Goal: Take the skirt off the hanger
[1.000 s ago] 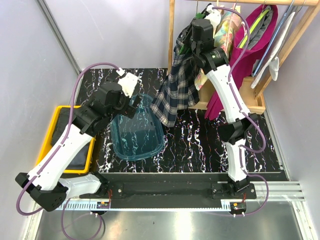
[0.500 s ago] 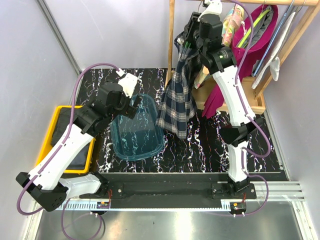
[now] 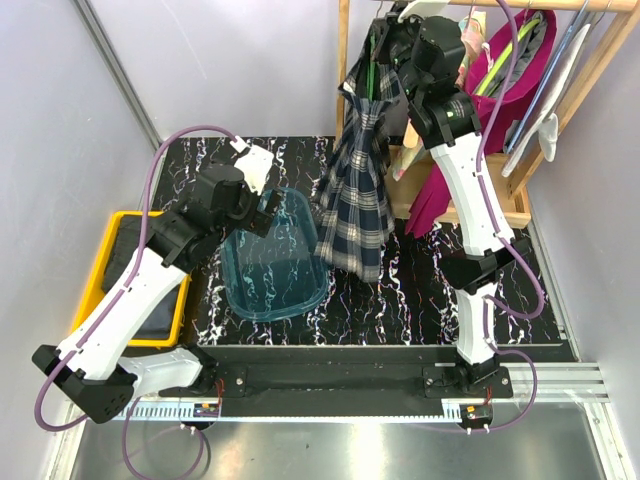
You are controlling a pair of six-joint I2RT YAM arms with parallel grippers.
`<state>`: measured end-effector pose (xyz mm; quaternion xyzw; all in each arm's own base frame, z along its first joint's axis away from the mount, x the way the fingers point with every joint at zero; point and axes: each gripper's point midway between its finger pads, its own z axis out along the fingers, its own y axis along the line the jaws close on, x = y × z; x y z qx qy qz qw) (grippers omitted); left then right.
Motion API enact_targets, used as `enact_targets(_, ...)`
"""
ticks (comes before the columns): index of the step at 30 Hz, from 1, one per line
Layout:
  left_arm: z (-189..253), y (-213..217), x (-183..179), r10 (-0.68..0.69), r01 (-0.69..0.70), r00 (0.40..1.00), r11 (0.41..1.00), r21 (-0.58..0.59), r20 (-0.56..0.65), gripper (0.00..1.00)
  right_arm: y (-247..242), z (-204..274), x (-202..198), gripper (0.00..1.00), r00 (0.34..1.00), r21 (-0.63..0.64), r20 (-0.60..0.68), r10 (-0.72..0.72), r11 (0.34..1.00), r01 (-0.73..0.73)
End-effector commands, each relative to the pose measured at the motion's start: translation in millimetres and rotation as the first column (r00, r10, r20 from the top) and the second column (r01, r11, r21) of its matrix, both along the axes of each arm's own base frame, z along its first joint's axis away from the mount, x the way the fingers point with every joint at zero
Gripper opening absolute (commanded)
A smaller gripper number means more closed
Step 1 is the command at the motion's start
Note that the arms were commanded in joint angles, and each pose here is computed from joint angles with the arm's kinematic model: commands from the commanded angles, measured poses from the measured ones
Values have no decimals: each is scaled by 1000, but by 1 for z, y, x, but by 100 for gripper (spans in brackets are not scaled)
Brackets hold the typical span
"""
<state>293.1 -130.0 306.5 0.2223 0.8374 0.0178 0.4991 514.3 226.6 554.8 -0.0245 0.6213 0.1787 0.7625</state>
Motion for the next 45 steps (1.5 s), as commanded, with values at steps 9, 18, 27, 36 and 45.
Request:
enact_targets(9,22,-1,1,7,-3,998,997,-74,59,99,-24,4,-2,67,988,-63,34,-153,986,155)
enact_targets(18,16,3,0,12,-9,998,998,-62,56,99,-20,-20,19,79,982,-99,11,-188,977,188)
enact_targets(27,21,7,-1,20,-16,997,998,-54,74,99,-19,-67,41,71,968,-158,-72,-241,961,228)
enact_targets(36,22,7,-1,25,-20,997,998,-58,76,99,-24,-78,43,19,956,-170,-102,-273,952,254)
enact_targets(45,18,7,0,26,-23,997,999,-48,67,99,-34,-25,30,0,958,-118,38,-284,951,287)
